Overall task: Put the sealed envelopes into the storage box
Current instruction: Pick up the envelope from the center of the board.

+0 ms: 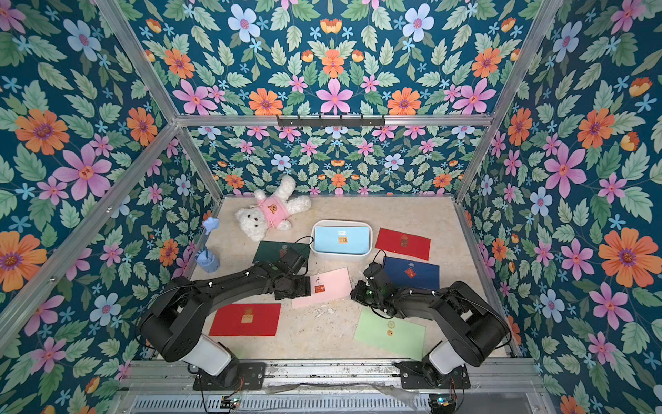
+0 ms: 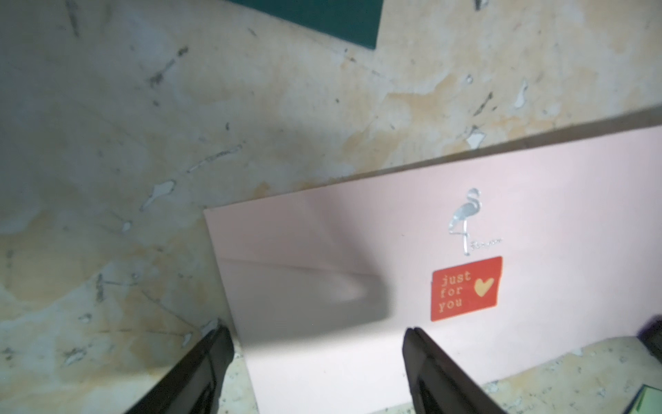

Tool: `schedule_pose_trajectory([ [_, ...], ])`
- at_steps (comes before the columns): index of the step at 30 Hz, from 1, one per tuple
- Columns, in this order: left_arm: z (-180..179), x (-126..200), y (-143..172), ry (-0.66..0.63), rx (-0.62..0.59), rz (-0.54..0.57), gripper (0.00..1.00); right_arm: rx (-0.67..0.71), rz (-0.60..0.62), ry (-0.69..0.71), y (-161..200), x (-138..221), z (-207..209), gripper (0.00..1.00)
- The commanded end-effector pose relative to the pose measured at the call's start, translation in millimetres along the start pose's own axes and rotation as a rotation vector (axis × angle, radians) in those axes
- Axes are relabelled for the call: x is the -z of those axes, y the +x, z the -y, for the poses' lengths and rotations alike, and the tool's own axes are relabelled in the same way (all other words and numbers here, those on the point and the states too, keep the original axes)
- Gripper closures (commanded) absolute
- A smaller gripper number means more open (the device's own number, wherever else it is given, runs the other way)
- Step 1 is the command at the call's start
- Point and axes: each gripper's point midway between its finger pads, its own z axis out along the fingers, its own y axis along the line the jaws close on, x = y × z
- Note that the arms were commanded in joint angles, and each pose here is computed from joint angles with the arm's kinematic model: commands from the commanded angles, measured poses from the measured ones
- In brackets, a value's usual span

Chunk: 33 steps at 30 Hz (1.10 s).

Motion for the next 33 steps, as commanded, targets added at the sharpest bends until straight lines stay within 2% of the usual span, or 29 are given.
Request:
schedule_pose_trajectory([
  [1, 12.6, -2.1, 2.0, 0.054, -0.015, -0.034, 0.16, 0.015, 0.041, -0.020, -9.0, 3.9, -8.3, 1.00],
  [4, 17.9, 14.5, -15.4, 0.039, -0.062, 0.013, 0.13, 0.050, 0.058, -0.002, -14.3, 11.0, -12.4, 1.00],
  [8, 30.5, 50.3, -49.1, 0.033, -0.197, 0.121, 0.10, 0.140, 0.071, 0.055, -22.2, 23.8, -16.4, 1.00],
  [11, 40.6, 70.6, -66.0, 0.052, -0.344, 0.172, 0.10, 0.218, 0.077, 0.092, -26.7, 35.4, -19.6, 1.00],
  [14, 51.0, 81.3, -69.6, 0.103, -0.495, 0.178, 0.11, 0.301, 0.079, 0.122, -30.3, 46.4, -22.8, 1.00],
  [16, 57.5, 83.8, -66.8, 0.140, -0.605, 0.176, 0.10, 0.361, 0.085, 0.131, -32.9, 54.0, -27.0, 1.00],
  [20, 69.7, 86.3, -61.8, 0.244, -0.753, 0.189, 0.11, 0.463, 0.119, 0.114, -40.5, 69.5, -42.1, 1.00],
  [27, 80.3, 82.9, -63.7, 0.446, -0.877, 0.248, 0.14, 0.600, 0.142, 0.094, -48.5, 87.5, -63.1, 1.00],
  [30, 84.2, 81.1, -67.1, 0.510, -0.909, 0.259, 0.17, 0.642, 0.136, 0.080, -47.7, 90.0, -68.0, 1.00],
  [33, 90.2, 79.8, -65.7, 0.559, -0.967, 0.296, 0.16, 0.687, 0.137, 0.047, -45.2, 93.2, -74.8, 1.00],
])
